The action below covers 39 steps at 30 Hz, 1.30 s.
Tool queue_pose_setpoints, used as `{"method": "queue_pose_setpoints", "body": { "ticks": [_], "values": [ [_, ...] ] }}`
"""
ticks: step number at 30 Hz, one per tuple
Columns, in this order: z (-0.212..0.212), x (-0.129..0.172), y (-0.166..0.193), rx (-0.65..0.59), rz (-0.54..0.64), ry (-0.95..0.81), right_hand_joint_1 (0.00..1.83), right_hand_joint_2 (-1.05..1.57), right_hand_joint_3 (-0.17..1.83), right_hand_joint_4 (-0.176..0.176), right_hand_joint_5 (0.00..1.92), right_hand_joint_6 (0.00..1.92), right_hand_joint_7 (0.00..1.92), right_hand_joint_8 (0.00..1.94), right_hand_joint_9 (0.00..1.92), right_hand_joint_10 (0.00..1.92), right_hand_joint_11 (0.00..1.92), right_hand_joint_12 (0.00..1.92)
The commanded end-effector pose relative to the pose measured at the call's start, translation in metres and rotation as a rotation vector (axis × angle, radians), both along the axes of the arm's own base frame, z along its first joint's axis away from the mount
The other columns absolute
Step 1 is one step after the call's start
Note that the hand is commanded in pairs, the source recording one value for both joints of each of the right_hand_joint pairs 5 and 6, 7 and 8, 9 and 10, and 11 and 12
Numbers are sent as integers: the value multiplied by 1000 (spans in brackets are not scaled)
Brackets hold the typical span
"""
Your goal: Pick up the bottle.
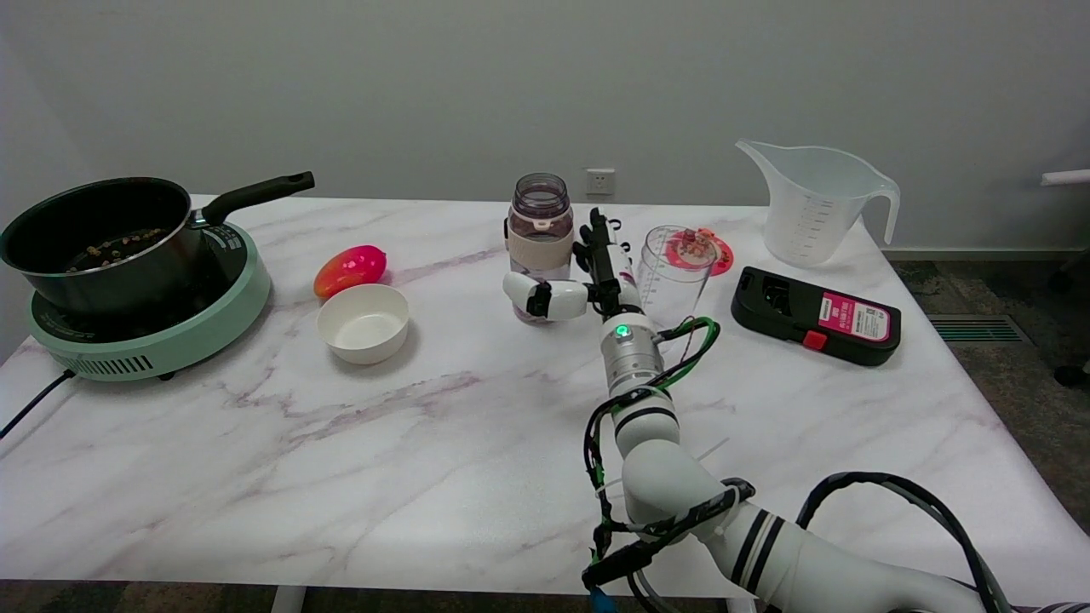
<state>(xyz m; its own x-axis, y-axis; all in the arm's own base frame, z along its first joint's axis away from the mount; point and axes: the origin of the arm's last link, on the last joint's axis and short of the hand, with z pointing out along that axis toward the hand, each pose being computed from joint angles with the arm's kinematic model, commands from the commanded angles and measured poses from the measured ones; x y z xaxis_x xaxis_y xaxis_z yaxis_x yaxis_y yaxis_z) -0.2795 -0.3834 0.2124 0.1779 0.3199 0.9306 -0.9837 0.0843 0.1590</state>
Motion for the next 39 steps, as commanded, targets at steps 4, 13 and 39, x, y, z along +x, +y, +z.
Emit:
{"method": "queue_pose_setpoints", "body": {
  "ticks": [4, 13, 39],
  "values": [
    [-6, -1, -1, 28, -3, -1, 1109, -310, 1302, 0, 0, 0, 169, 169, 275, 275, 233, 233],
    [-9, -3, -1, 38, -8, -1, 1111, -298, 1293, 0, 0, 0, 174, 174, 276, 276, 230, 230],
    [8, -15, -6, 35, -19, 13, 1097, -299, 1345, 0, 0, 0, 188, 188, 282, 282, 225, 225]
  ]
}}
